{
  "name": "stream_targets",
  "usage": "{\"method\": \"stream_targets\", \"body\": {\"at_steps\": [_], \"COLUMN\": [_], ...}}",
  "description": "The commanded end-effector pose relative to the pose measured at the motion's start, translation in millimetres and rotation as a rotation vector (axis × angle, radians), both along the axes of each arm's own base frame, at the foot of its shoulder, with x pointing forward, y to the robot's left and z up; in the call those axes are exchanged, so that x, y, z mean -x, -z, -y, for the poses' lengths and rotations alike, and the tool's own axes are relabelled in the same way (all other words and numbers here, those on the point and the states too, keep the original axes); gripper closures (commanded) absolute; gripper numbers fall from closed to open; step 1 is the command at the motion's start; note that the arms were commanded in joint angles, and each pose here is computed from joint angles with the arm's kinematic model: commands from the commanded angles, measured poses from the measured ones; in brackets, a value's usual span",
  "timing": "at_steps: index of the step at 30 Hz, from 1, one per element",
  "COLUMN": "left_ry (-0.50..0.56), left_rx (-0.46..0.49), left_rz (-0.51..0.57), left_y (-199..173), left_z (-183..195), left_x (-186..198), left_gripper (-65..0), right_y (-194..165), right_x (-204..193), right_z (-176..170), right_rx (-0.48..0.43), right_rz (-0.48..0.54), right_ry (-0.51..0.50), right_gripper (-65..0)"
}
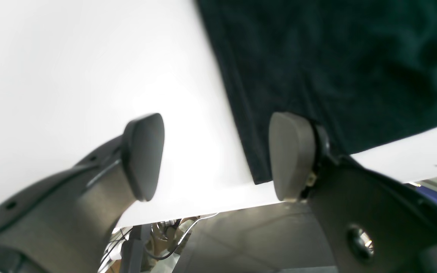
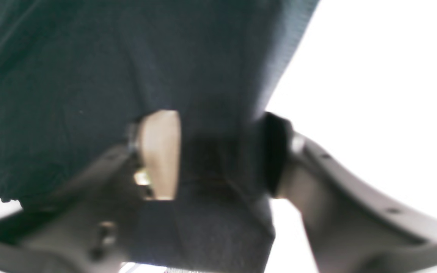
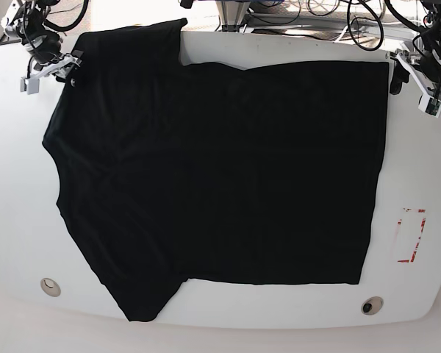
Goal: Layout the t-shirt on the table in an organized manner, then fold the t-shirt properly
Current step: 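Grasp the collar edge of the black shirt with both grippers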
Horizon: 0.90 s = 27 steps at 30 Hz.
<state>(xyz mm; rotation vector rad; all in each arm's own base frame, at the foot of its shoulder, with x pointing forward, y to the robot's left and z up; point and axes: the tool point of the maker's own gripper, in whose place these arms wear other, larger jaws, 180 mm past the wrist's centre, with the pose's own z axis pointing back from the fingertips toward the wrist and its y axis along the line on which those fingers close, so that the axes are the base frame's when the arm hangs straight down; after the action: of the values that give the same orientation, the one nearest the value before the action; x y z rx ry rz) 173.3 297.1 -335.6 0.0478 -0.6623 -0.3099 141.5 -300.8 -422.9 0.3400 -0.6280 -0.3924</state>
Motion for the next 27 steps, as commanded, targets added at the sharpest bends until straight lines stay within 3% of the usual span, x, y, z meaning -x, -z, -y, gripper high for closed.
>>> {"method": "stream_targets", "body": {"at_steps": [1, 4, 6, 17, 27], "left_ry": [0.010, 0.009, 0.010, -0.013, -0.112], "left_rx": [0.001, 0.002, 0.003, 0.020, 0.112], "left_rz": [0.003, -0.018, -0.028, -0.069, -0.158], "left_y": [-2.2, 1.5, 3.2, 15.0, 58.0], "left_z": [-1.1, -1.3, -0.8, -5.3, -21.7], "left_x": [2.1, 8.9, 12.0, 23.5, 41.1], "left_gripper": [-40.7, -40.7, -40.7, -40.7, -40.7], "right_y": [14.1, 14.2, 14.4, 14.2, 14.3], "right_x": [21.7, 21.8, 21.9, 21.8, 21.8], "right_z": [-3.2, -3.1, -3.7, -3.2, -3.0], "right_rx": [0.004, 0.004, 0.003, 0.004, 0.004], "right_rz": [-0.115, -0.115, -0.117, -0.117, -0.118], "right_ry": [-0.027, -0.026, -0.028, -0.028, -0.027], "right_gripper": [-20.1, -5.9, 0.0, 0.0, 0.0]}}
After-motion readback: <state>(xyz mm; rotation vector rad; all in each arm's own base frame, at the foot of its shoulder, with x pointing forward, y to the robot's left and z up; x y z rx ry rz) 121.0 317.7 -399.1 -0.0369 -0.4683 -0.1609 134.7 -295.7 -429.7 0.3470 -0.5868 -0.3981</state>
